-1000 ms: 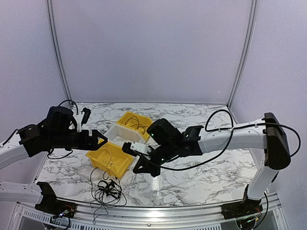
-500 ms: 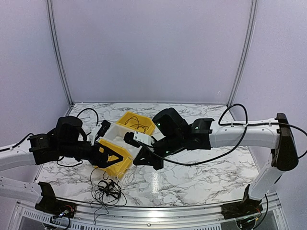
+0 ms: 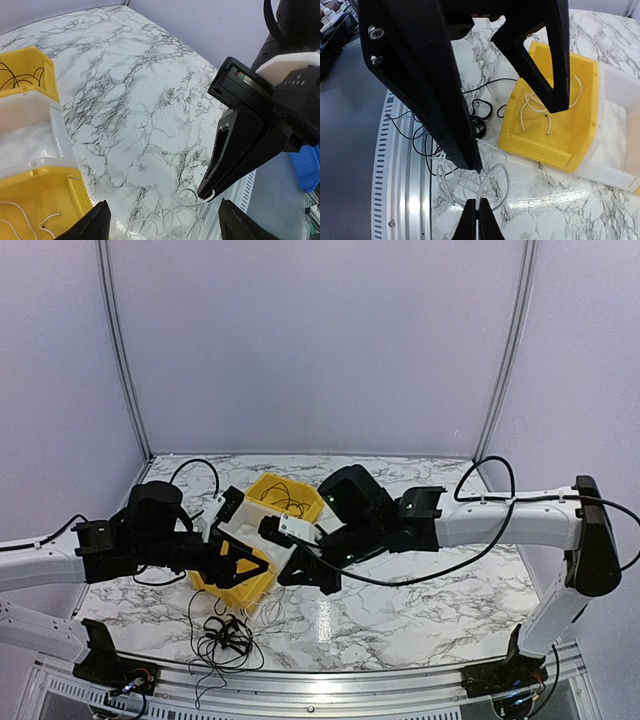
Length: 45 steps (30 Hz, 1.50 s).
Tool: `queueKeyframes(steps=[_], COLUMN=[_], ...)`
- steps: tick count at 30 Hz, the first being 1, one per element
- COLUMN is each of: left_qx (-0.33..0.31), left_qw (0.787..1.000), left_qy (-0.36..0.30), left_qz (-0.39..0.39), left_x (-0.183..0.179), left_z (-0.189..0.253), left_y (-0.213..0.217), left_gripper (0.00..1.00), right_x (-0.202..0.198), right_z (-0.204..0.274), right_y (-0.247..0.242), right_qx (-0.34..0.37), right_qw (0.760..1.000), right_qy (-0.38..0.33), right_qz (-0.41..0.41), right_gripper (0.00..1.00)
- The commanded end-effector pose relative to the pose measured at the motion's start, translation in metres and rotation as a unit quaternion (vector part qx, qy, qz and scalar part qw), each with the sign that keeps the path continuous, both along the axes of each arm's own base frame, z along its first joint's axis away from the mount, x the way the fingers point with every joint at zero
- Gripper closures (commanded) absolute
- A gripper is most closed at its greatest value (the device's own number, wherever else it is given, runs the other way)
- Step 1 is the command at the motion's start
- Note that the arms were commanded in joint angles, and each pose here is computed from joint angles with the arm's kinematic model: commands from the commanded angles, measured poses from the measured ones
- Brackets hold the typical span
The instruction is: Untangle the cables
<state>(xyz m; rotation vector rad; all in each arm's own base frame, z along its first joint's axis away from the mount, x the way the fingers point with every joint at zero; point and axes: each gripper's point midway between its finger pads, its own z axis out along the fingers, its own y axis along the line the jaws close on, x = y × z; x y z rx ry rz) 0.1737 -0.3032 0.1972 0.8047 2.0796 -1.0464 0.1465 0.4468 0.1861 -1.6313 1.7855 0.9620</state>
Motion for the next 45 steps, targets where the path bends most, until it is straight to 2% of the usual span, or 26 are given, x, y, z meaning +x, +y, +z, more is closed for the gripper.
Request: queueKeyframes(steps=[1, 5, 12, 18, 29, 33, 40, 45], left_qx=[-0.011, 0.001, 0.036, 0.016, -0.010, -0.016, 0.003, 0.040], left_qw=[0.998, 0.996, 0.995, 0.992, 0.994, 0.996, 0.997, 0.996], left_qy=[-0.043, -0.061, -0.087, -0.121, -0.099, -0.072, -0.040, -0.005], left_qz=[-0.036, -0.060, -0.037, -0.010, -0.050, -0.059, -0.066, -0.078], left_x=[-0.001, -0.006, 0.010, 0.025, 0.023, 0.013, -0.006, -0.023], left_z=[0.007, 0.004, -0.009, -0.003, -0.013, -0.020, -0.050, -0.092], left_y=[-0.010, -0.011, -0.008, -0.013, -0.039, -0.037, -0.028, -0.030], left_gripper=[0.24, 0.26, 0.34, 0.42, 0.40, 0.40, 0.41, 0.45], right_x=[0.008, 0.010, 0.012, 0.014, 0.020, 0.026, 0.046, 0.053], right_z=[0.018, 0.019, 0.021, 0.021, 0.027, 0.048, 0.114, 0.167], right_y=[0.009, 0.009, 0.007, 0.006, 0.003, 0.002, -0.001, 0.002], right_qx=[0.026, 0.029, 0.030, 0.030, 0.034, 0.042, 0.078, 0.119], right_qw=[1.000, 1.000, 0.999, 1.000, 0.999, 0.999, 0.993, 0.986], right_qy=[-0.007, -0.009, -0.015, -0.007, -0.015, -0.032, -0.083, -0.113], right_qz=[0.002, 0.001, 0.001, 0.001, -0.001, -0.001, -0.023, -0.030], right_gripper=[1.00, 1.00, 1.00, 1.00, 1.00, 1.00, 1.00, 1.00])
